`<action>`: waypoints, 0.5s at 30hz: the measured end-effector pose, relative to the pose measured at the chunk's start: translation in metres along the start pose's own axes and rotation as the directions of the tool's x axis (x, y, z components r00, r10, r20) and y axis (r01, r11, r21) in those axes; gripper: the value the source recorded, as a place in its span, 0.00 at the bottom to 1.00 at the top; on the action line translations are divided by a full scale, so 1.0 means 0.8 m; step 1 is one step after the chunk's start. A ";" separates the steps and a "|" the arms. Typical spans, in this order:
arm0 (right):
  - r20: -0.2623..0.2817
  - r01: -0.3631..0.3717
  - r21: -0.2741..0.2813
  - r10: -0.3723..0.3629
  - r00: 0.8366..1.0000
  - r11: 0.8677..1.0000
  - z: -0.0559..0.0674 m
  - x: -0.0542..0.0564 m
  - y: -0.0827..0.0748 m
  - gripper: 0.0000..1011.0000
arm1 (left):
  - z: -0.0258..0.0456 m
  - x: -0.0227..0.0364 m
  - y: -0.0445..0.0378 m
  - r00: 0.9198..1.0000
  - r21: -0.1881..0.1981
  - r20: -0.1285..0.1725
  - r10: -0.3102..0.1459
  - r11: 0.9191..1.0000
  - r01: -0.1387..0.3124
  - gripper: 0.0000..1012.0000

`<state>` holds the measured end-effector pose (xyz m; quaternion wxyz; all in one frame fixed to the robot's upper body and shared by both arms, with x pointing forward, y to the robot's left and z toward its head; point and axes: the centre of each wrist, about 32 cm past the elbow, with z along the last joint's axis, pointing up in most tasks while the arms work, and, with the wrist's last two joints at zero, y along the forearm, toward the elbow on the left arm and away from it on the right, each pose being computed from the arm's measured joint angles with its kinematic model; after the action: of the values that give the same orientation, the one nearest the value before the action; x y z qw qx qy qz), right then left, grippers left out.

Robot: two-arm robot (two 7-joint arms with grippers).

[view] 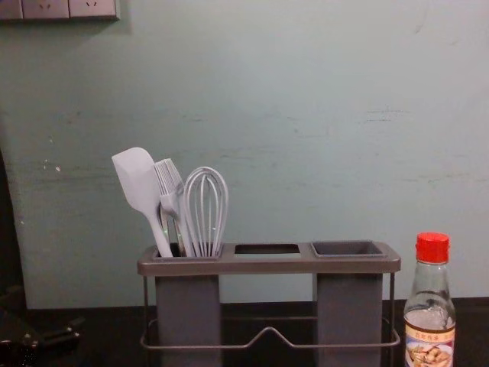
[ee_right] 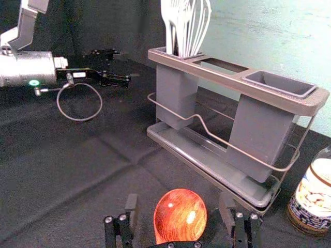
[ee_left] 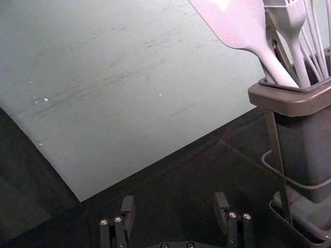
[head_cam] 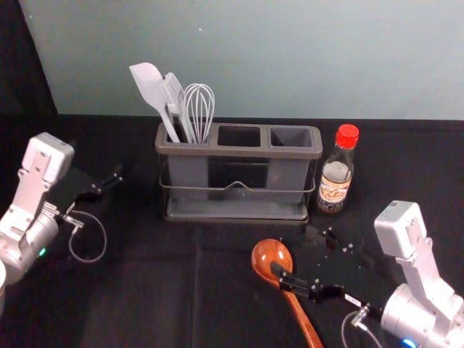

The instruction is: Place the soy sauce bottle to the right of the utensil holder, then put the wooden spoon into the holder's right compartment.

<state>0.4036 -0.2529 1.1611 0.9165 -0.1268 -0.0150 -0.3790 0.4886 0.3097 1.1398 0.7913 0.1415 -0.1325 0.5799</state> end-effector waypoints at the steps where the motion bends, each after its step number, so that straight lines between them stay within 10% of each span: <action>1: 0.000 0.000 0.000 0.000 1.000 1.000 0.000 0.000 0.000 0.99 | 0.0000 0.0000 0.000 1.000 0.000 0.000 0.000 1.000 0.000 0.99; 9: 0.000 0.002 -0.001 -0.002 1.000 1.000 0.000 0.000 0.000 0.99 | 0.0000 0.0000 0.000 1.000 0.000 0.000 0.000 1.000 0.000 0.99; 15: -0.073 0.004 -0.100 -0.011 0.997 0.995 0.012 0.001 0.006 0.99 | 0.0000 0.0000 0.000 1.000 0.000 0.000 0.000 1.000 0.000 0.99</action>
<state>0.4085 -0.2480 1.1694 0.9076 -0.1583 0.0369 -0.3870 0.4886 0.3097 1.1398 0.7913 0.1415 -0.1325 0.5800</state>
